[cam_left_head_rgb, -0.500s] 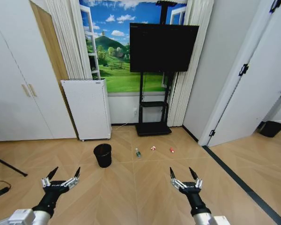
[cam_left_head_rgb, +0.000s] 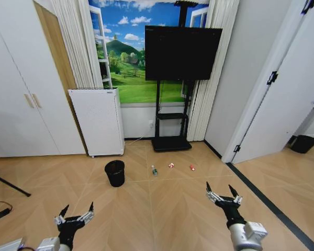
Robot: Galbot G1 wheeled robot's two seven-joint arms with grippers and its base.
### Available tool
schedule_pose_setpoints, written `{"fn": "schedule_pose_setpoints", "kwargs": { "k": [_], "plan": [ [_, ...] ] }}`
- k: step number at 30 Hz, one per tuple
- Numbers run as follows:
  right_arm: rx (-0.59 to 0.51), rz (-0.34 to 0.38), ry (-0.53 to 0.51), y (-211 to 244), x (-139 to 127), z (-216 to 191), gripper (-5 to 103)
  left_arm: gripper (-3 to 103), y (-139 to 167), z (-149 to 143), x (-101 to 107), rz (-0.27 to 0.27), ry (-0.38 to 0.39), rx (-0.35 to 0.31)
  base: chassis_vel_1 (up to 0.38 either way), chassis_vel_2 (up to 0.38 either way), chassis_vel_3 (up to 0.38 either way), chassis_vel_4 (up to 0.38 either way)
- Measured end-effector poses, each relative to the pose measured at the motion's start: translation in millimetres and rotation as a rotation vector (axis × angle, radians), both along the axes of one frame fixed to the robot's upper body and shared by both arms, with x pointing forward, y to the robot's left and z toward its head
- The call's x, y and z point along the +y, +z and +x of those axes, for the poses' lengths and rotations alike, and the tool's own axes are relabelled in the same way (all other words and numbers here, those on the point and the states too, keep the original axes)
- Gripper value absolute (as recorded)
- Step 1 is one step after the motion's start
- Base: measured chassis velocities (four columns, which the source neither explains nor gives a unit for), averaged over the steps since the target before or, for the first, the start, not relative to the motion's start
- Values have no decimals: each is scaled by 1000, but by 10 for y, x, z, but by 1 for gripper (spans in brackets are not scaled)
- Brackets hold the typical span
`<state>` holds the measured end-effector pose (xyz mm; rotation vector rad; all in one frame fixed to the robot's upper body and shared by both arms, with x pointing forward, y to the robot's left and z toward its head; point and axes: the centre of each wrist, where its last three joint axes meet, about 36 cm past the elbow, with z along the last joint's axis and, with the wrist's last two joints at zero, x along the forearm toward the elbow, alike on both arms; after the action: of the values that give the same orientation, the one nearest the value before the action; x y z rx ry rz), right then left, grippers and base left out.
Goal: Pick up the trash bin and place the garbage on the floor into it.
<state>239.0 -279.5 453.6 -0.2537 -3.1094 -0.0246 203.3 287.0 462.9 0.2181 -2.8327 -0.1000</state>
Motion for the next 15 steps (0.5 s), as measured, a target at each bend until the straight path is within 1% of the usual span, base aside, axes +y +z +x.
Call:
{"fn": "schedule_pose_setpoints", "kwargs": {
  "k": [2,5,10,12,14,15],
  "plan": [
    [-12,-5,7,-8,-8,-23,100,100,-15,25,108,-35,-92,-66,0,0,0,0],
    [-18,-9,13,-54,-20,-21,100,100,-50,42,162,-45,-108,-83,0,0,0,0],
    [-20,-9,29,-127,-56,-1,100,100,-62,25,216,-37,-110,-81,0,0,0,0],
    [-8,0,33,-124,-67,0,100,100,-60,19,226,-34,-111,-80,0,0,0,0],
    [1,25,62,-114,-94,12,100,100,-47,6,231,-30,-116,-81,0,0,0,0],
    [1,26,73,-114,-104,15,100,100,-41,2,229,-30,-120,-83,0,0,0,0]
  ]
}}
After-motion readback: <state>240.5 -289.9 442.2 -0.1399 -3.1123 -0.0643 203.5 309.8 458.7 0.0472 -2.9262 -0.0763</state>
